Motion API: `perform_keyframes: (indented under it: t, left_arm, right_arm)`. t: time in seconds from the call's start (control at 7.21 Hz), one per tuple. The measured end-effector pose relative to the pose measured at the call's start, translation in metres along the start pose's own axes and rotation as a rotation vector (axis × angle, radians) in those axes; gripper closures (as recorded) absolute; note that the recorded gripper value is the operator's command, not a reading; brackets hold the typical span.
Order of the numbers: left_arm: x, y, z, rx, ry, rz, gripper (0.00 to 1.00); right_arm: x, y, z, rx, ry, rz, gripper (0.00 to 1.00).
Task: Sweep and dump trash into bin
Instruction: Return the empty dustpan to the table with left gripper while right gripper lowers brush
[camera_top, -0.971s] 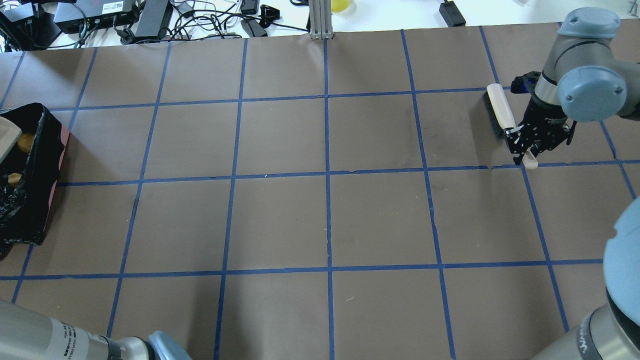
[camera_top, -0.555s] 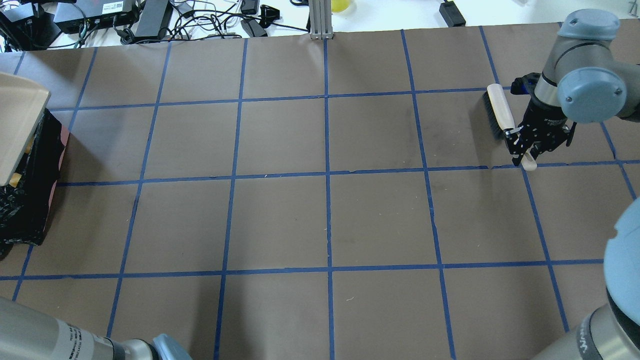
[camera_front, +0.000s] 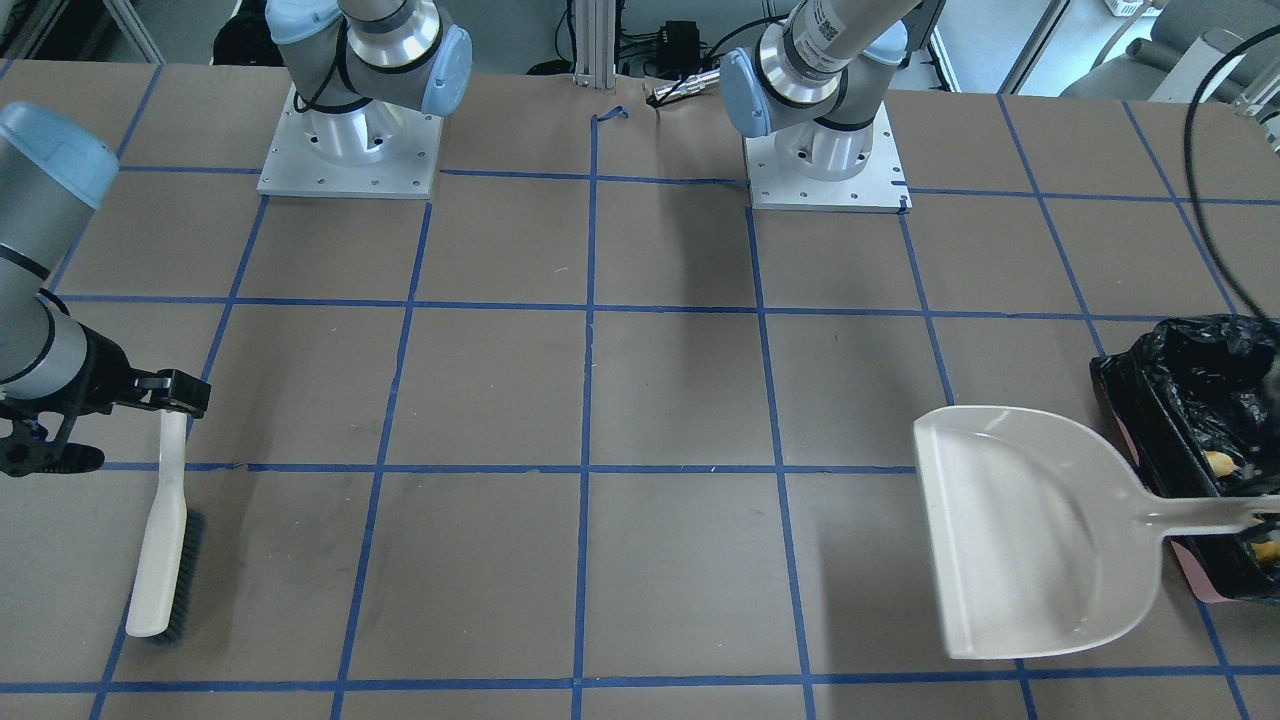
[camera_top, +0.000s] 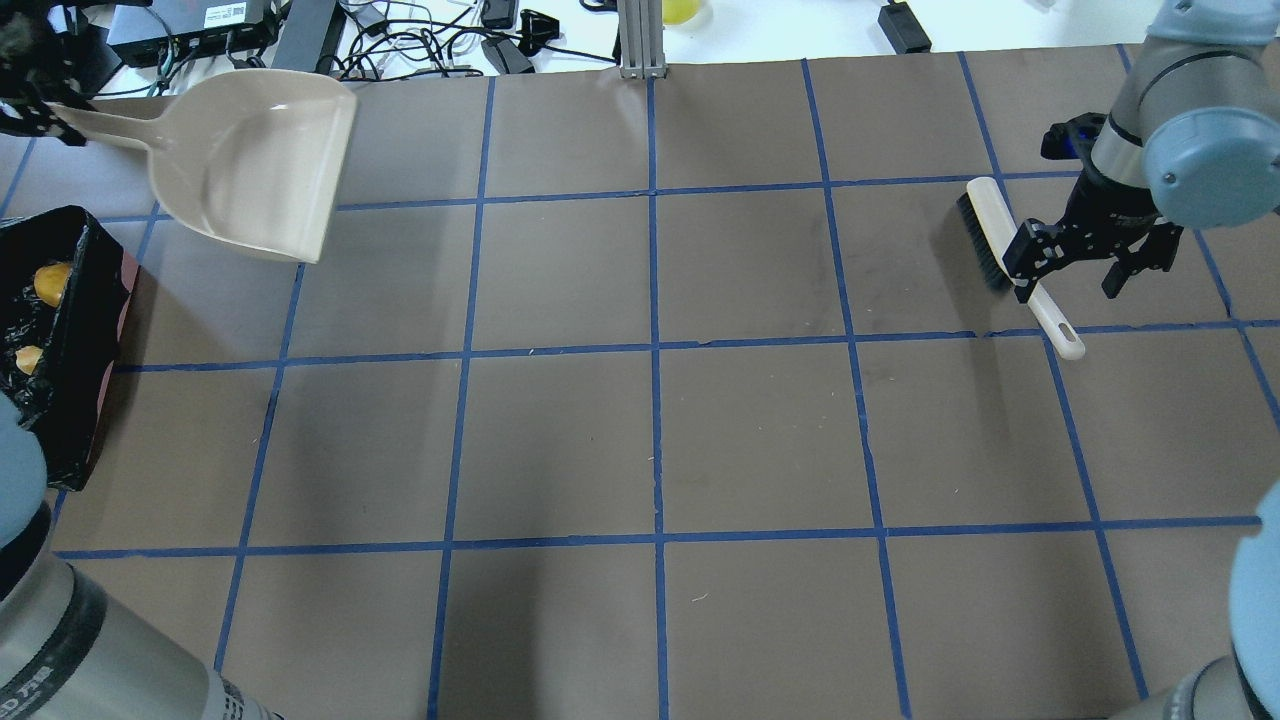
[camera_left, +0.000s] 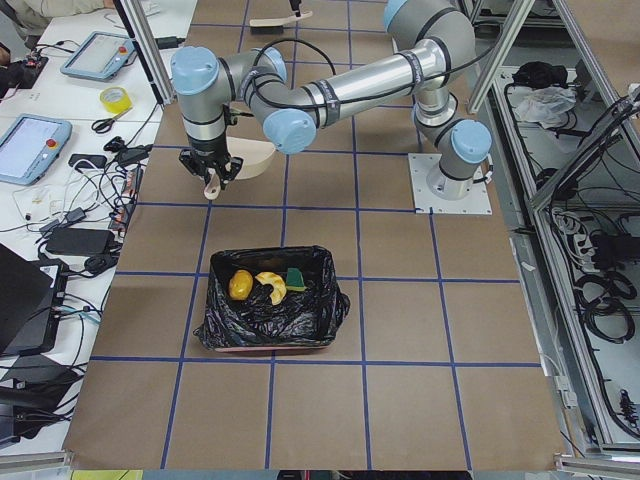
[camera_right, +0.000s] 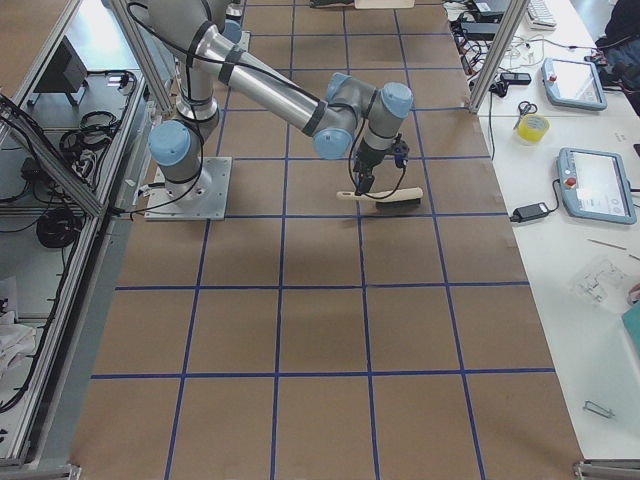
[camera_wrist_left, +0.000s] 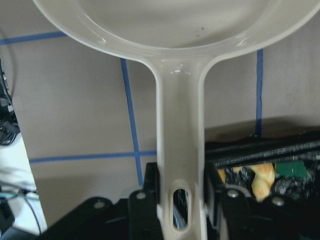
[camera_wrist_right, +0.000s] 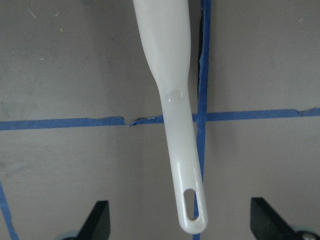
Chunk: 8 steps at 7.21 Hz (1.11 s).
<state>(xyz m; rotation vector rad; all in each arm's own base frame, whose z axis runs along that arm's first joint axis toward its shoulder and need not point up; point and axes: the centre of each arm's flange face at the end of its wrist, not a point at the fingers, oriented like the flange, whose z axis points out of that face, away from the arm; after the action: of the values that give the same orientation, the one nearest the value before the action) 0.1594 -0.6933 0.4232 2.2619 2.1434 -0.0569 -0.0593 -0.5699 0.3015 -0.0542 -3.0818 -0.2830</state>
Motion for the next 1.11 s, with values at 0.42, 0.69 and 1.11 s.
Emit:
perform_keyframes:
  t: [0.42, 0.69, 1.11]
  left_arm:
    - [-0.027, -0.093, 0.093, 0.021, 0.064, -0.021, 1.0]
    - [-0.033, -0.122, 0.123, 0.022, 0.077, 0.005, 1.0]
    - [-0.037, -0.129, 0.142, 0.024, 0.077, 0.014, 1.0]
  right_arm:
    - [-0.066, 0.039, -0.103, 0.125, -0.013, 0.051, 0.0]
    - [-0.146, 0.058, -0.132, 0.162, -0.007, 0.069, 0.0]
    - [-0.214, 0.074, -0.135, 0.193, -0.001, 0.023, 0.0]
